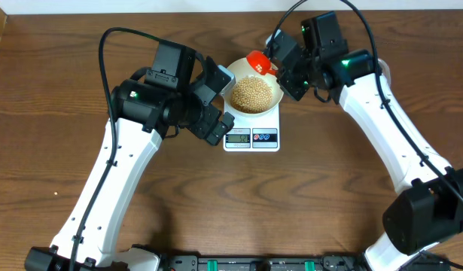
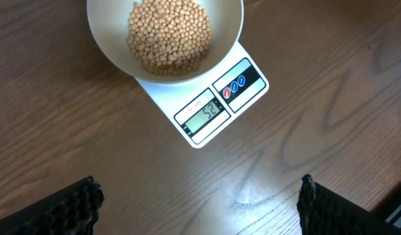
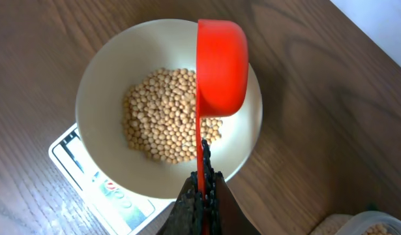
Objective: Scoop item into bowl and weigh 50g on scale
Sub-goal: 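Move the empty red scoop right to the soybean tub, then lower the red scoop into the tub and scoop soybeans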
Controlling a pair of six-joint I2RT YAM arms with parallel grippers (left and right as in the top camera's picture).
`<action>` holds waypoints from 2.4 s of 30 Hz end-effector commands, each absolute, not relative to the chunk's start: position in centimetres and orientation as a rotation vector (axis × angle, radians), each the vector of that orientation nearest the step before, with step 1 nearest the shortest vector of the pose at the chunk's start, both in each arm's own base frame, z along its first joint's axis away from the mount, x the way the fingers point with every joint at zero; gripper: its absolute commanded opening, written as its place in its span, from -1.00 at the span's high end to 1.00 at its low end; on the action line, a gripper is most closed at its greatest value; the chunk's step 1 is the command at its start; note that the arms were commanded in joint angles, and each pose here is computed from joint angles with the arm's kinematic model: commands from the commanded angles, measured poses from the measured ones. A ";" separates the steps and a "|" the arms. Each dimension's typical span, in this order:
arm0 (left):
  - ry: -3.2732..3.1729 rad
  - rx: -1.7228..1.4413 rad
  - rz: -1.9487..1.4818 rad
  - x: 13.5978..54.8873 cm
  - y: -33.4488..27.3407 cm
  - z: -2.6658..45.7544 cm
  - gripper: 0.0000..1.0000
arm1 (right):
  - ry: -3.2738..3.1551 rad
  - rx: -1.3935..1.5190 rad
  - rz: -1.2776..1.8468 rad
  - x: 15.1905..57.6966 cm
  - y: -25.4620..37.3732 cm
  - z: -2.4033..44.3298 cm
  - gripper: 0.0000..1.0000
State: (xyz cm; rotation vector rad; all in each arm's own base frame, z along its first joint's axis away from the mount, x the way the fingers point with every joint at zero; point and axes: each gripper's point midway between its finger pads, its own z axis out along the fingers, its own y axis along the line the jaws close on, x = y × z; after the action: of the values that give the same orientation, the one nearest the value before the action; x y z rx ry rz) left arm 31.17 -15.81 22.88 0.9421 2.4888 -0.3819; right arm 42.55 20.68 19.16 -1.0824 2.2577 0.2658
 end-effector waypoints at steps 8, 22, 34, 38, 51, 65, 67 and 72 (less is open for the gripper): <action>2.480 0.943 -0.393 31.3 -16.1 23.3 -0.96 | 2.188 -1.100 0.260 42.6 21.3 21.3 0.98; 2.480 0.943 -0.393 31.3 -16.1 23.3 -0.95 | 2.155 -1.168 0.085 42.7 21.2 21.5 0.98; 2.480 0.943 -0.393 31.3 -16.1 23.3 -0.96 | 2.107 -1.029 0.108 43.7 20.2 24.7 0.99; 2.480 0.943 -0.393 31.3 -16.1 23.3 -0.96 | 2.085 -0.959 0.158 43.7 19.1 26.7 0.98; 2.480 0.943 -0.393 31.3 -16.1 23.3 -0.96 | 2.174 -0.683 0.340 43.2 11.9 28.9 0.98; 2.480 0.943 -0.393 31.3 -16.1 23.3 -0.96 | 2.249 -0.529 0.281 43.7 5.8 28.2 0.98; 2.480 0.943 -0.393 31.3 -16.1 23.3 -0.96 | 2.252 -0.513 0.275 43.8 5.2 28.2 0.98; 2.480 0.943 -0.393 31.3 -16.1 23.3 -0.96 | 2.262 -0.478 0.261 43.9 3.9 28.1 0.98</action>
State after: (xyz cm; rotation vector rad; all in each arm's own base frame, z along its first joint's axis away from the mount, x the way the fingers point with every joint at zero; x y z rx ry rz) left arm 31.17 -15.81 22.88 0.9420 2.4889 -0.3814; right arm 43.92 4.56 26.66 -0.5101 2.2880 0.2603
